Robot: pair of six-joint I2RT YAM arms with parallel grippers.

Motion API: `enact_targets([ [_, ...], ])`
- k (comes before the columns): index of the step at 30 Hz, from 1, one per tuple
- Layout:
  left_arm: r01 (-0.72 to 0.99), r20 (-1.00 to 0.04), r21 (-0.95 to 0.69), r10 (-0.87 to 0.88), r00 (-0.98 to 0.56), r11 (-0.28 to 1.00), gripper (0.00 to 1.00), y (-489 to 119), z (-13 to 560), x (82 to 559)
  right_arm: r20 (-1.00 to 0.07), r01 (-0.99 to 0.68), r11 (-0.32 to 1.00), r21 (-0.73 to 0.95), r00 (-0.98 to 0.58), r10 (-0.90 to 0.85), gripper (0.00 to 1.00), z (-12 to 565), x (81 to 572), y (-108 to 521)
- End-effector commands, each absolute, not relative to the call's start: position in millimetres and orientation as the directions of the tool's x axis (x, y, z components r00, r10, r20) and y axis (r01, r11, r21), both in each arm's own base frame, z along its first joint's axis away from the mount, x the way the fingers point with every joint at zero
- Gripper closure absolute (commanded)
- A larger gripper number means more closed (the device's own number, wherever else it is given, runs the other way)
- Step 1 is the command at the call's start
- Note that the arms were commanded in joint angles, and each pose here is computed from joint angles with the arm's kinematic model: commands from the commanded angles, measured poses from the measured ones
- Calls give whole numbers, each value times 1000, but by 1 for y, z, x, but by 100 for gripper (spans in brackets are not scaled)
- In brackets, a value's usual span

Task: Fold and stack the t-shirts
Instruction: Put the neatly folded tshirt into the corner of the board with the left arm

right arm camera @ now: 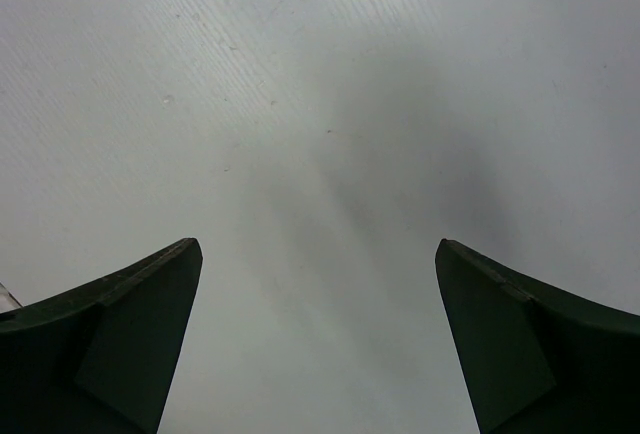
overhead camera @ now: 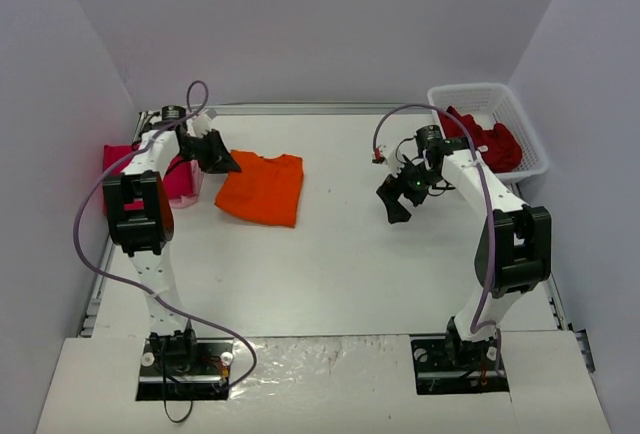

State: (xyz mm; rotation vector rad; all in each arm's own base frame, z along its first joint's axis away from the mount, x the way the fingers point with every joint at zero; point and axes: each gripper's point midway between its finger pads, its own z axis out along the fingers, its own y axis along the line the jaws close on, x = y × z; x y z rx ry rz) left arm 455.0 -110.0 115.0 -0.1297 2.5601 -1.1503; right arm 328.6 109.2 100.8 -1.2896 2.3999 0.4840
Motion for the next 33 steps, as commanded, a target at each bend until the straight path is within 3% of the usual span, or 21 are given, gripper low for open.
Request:
enact_targets([
  [1, 73, -254, -687, -145, -956, 723, 97, -85, 125, 441, -499, -844, 501, 192, -524, -690, 0, 92, 324, 116],
  [21, 102, -231, -390, 10, -973, 915, 98, -17, 118, 443, -467, -830, 504, 239, -553, -690, 0, 72, 316, 116],
  [33, 78, -77, -292, 57, -995, 953, 98, -14, 64, 430, -430, -831, 499, 246, -555, -712, 0, 61, 311, 119],
])
